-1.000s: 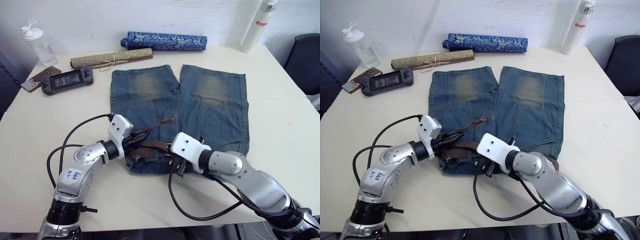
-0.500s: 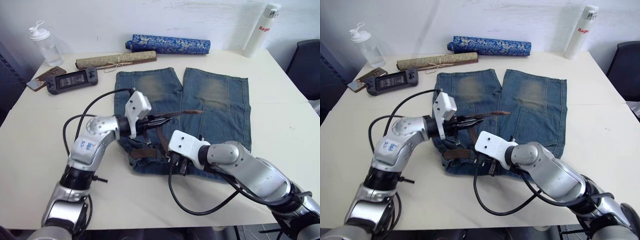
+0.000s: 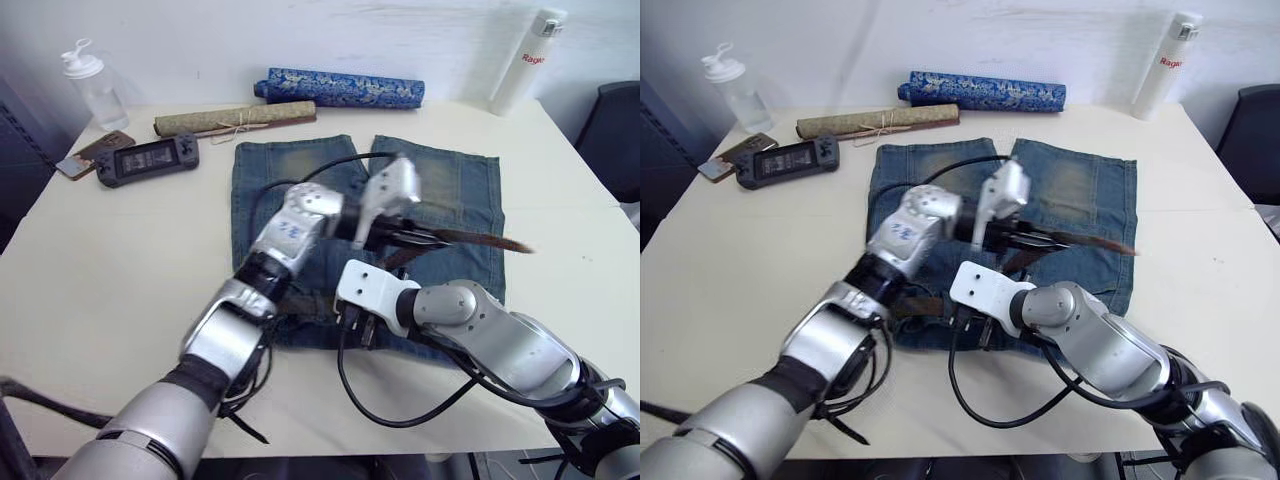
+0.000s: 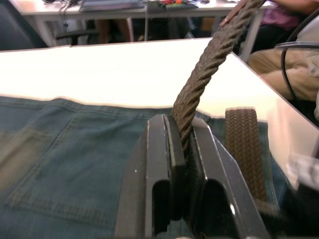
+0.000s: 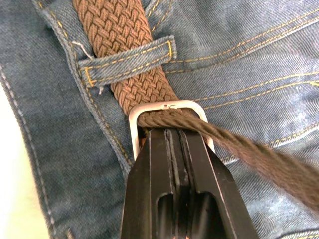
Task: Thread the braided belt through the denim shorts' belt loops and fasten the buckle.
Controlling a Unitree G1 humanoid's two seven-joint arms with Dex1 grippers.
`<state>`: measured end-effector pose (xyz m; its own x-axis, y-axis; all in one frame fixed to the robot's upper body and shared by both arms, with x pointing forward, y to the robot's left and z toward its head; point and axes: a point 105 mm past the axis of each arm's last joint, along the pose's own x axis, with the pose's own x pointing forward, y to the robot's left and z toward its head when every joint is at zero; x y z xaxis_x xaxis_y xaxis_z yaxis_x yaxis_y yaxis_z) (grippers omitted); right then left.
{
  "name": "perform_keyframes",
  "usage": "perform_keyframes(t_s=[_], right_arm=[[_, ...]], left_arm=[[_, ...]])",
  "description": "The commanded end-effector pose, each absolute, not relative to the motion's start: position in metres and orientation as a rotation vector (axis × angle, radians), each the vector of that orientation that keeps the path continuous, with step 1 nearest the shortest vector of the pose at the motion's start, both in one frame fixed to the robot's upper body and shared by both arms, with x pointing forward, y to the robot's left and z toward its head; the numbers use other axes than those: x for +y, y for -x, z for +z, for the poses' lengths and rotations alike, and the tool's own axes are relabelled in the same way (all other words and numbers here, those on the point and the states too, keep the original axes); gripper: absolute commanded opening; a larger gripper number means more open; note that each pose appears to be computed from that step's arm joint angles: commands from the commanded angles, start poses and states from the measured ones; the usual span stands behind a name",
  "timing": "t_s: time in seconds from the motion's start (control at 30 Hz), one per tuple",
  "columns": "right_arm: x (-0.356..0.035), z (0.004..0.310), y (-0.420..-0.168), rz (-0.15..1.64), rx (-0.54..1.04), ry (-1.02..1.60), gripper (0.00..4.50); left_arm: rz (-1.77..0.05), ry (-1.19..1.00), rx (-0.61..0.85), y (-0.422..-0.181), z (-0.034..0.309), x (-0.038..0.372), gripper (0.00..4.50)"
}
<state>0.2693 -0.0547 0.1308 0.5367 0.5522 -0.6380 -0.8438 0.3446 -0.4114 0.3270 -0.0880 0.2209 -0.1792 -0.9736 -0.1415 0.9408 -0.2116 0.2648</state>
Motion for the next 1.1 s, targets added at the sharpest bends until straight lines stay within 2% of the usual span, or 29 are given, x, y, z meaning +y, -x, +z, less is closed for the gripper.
perform_keyframes(t_s=[0.03, 0.17, 0.37, 0.6, 0.77, 0.93, 1.03, 1.1], right_arm=[[-0.06, 0.063, -0.238, 1.06, 0.75, 0.779, 0.04], [-0.058, 0.064, -0.238, 1.066, 0.735, 0.788, 0.04], [-0.057, 0.064, -0.238, 1.069, 0.727, 0.79, 0.04], [-0.061, 0.065, -0.246, 1.028, 0.706, 0.793, 0.04], [-0.066, 0.086, -0.269, 0.89, 0.581, 0.747, 0.04], [-0.074, 0.121, -0.28, 0.776, 0.445, 0.634, 0.04], [-0.077, 0.141, -0.278, 0.755, 0.374, 0.543, 0.04], [-0.077, 0.165, -0.274, 0.747, 0.284, 0.44, 0.04]], left_arm=[[-1.874, -0.373, -0.399, -0.294, 0.269, -0.13, 0.0], [-1.959, -0.353, -0.431, -0.274, 0.274, -0.153, 0.0], [-1.977, -0.345, -0.423, -0.276, 0.268, -0.151, 0.0], [-1.668, -0.216, -0.356, -0.339, 0.269, -0.081, 0.0], [-1.392, -0.29, -0.256, -0.371, 0.233, 0.0, 0.0], [-1.205, -0.347, -0.194, -0.368, 0.203, 0.064, 0.0], [-1.148, -0.398, -0.165, -0.36, 0.19, 0.082, 0.0], [-1.11, -0.41, -0.145, -0.352, 0.182, 0.093, 0.0]])
